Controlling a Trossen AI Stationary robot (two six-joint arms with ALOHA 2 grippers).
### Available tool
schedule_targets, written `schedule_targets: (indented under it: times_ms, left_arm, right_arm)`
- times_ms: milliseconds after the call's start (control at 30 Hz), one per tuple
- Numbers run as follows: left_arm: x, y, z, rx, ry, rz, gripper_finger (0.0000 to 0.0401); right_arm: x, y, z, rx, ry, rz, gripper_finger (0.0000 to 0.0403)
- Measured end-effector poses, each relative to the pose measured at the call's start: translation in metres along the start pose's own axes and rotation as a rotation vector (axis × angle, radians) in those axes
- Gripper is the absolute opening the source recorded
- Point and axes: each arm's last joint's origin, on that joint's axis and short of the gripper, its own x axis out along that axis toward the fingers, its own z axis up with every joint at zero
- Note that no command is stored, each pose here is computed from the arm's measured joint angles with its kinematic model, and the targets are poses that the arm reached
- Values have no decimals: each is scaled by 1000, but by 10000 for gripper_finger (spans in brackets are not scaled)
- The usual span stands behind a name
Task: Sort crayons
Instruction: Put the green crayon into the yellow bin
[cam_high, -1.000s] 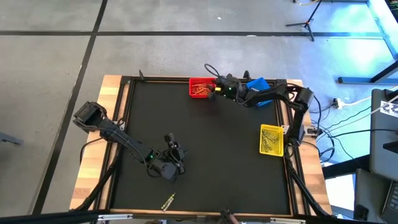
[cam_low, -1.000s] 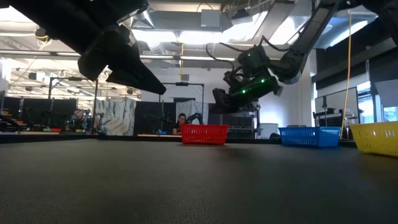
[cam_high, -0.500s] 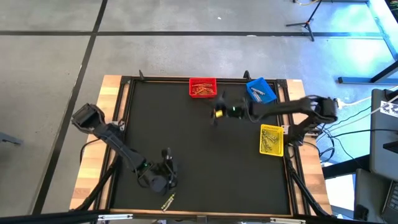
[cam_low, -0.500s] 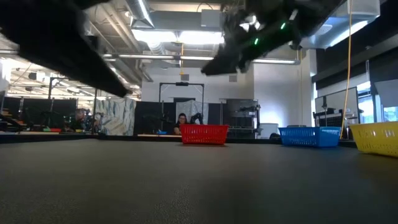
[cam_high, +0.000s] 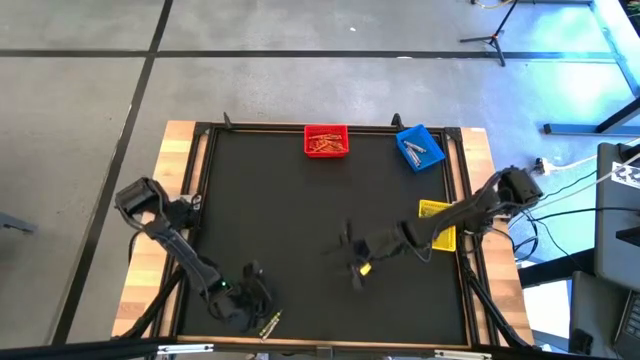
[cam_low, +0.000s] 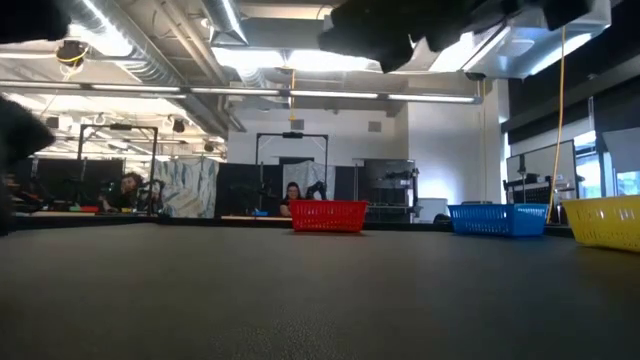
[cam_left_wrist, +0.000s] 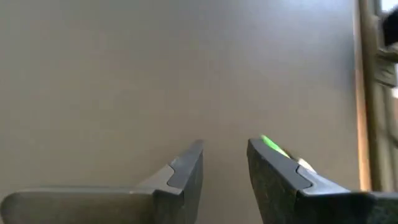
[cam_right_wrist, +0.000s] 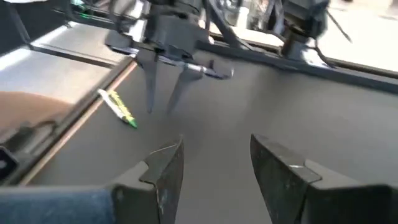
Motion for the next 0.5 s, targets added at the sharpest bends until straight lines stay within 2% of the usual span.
schedule_targets:
  times_ms: [133, 267, 500]
  left_arm:
    - [-5, -14, -13, -27, 11, -94, 117]
    - [-17, -29, -21, -8, 2, -160, 117]
    - [-21, -40, -35, 53, -45, -199, 117]
  right_arm:
    - [5, 18, -5, -16, -10, 15, 182]
    - [6, 24, -6, 14, -11, 27, 182]
    - [5, 29, -7, 80, -4, 42, 182]
